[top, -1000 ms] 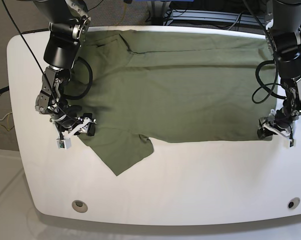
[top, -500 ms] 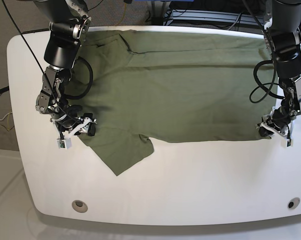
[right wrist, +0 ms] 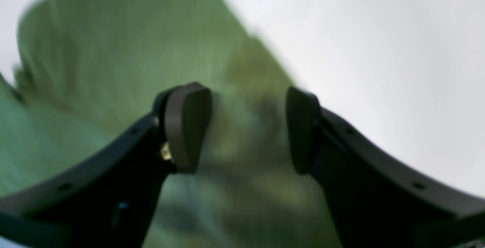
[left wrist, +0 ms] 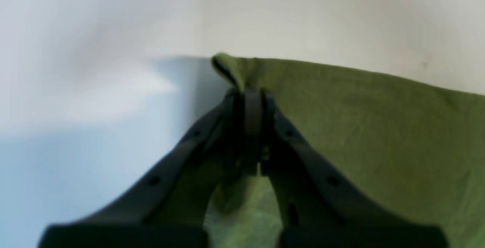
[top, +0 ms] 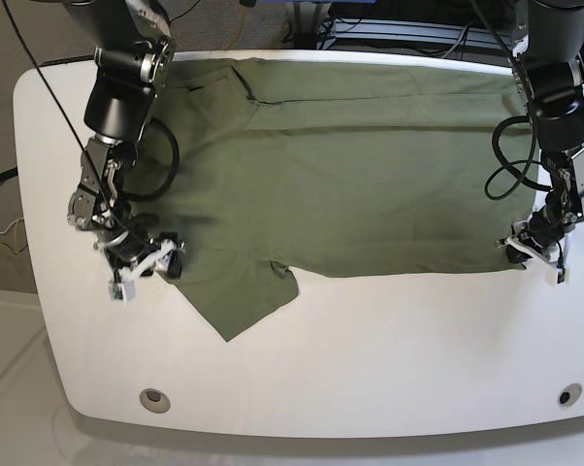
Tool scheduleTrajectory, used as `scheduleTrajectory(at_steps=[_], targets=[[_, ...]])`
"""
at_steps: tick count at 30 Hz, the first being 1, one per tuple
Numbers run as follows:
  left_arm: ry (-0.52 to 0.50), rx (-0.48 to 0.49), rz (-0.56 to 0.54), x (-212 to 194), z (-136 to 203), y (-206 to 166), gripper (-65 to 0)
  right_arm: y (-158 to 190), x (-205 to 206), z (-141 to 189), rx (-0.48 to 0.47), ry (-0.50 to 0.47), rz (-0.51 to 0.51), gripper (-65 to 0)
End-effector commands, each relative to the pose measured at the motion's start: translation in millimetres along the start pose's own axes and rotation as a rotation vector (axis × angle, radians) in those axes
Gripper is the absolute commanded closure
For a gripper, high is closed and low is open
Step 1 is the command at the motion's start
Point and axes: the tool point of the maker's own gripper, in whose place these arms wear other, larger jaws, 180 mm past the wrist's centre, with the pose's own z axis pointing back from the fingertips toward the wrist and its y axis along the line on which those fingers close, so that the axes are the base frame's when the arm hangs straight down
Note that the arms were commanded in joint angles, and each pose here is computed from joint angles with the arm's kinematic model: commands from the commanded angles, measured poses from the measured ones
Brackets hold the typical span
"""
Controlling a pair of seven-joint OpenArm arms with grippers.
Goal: Fold the T-shirt properly
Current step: 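Lower both grippers and pinch the shirt's open edge at each end, then lift the pinched edge and fold it over onto the folded edge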
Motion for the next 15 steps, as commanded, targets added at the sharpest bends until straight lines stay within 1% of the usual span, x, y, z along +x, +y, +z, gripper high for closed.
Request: scheduleTrajectory(at_steps=[1, 10, 15], targets=[[-0.063, 0.006, -0.016, 26.3, 6.2, 4.4, 0.0, -2.0, 47.1, 5.4, -0.005, -0.111, 0.036, -34.0], [-0.062, 0.006, -0.012, 24.5, 5.8, 4.6, 0.0, -7.2, 72.8, -2.2, -0.046, -0.142, 0.046, -34.3], [-0.062, 0.002, -0.019, 25.0, 5.7, 3.5, 0.0, -8.1, 76.0, -11.6, -0.057, -0.154, 0.013, -34.2]])
